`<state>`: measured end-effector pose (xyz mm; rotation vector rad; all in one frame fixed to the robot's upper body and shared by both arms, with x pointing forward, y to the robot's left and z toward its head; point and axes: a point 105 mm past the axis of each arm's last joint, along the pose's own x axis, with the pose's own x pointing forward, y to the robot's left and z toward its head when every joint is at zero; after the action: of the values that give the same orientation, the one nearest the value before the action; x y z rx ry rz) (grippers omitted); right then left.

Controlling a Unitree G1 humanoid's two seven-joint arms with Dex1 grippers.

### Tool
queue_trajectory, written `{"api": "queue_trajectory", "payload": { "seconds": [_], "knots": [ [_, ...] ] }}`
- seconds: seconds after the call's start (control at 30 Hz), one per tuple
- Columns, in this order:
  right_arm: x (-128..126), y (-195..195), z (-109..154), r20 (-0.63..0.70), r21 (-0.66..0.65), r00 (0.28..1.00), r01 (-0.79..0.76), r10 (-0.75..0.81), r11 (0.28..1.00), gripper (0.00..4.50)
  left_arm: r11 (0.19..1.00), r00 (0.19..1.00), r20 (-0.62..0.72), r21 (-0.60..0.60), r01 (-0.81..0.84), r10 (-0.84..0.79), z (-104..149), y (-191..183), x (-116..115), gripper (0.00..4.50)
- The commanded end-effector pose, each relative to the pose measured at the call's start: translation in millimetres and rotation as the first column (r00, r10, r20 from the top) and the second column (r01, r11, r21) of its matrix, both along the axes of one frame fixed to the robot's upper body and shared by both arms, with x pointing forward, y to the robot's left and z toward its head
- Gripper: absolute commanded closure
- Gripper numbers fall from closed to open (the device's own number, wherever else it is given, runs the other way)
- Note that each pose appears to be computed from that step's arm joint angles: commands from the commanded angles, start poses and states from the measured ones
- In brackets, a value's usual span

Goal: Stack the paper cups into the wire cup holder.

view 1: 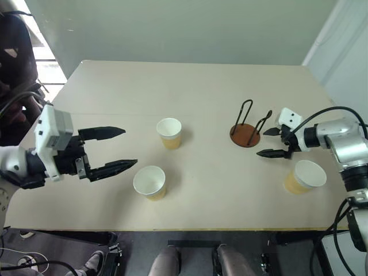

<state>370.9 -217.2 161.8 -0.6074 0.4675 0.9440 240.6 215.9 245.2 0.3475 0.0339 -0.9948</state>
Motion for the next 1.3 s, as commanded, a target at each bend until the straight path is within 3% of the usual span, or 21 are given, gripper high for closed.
{"api": "queue_trajectory", "payload": {
  "seconds": [0.03, 0.53, 0.63, 0.97, 1.13, 1.3],
  "knots": [
    [9, 6, 10, 0.05, 0.014, 0.998, 0.023, -0.024, 1.0, 0.0, 1.0, 0.997, 0.08, -0.003, -0.013, 0.013, 12, 1, -3, 0.03],
    [27, 19, 9, 0.095, 0.088, 0.988, 0.111, -0.119, 0.99, 0.0, 1.0, 0.999, 0.052, -0.002, -0.015, 0.015, 7, 3, -7, 0.03],
    [31, 19, 10, 0.111, 0.092, 0.984, 0.13, -0.14, 0.987, 0.63, 1.0, 0.999, 0.049, -0.001, -0.015, 0.015, 7, 4, -6, 0.0],
    [34, 19, 12, 0.116, 0.102, 0.982, 0.136, -0.148, 0.985, 4.32, 1.0, 0.999, 0.039, 0.002, -0.016, 0.016, 5, 4, -6, 0.0],
    [27, 23, 10, 0.097, 0.098, 0.991, 0.08, -0.09, 0.992, 4.49, 1.0, 0.999, 0.037, 0.004, -0.015, 0.015, 5, 4, -6, 0.0],
    [0, 37, 11, 0.043, 0.128, 0.994, -0.109, 0.104, 0.986, 4.49, 1.0, 0.999, 0.034, 0.006, -0.013, 0.013, 5, 4, -5, 0.0]
  ]
}}
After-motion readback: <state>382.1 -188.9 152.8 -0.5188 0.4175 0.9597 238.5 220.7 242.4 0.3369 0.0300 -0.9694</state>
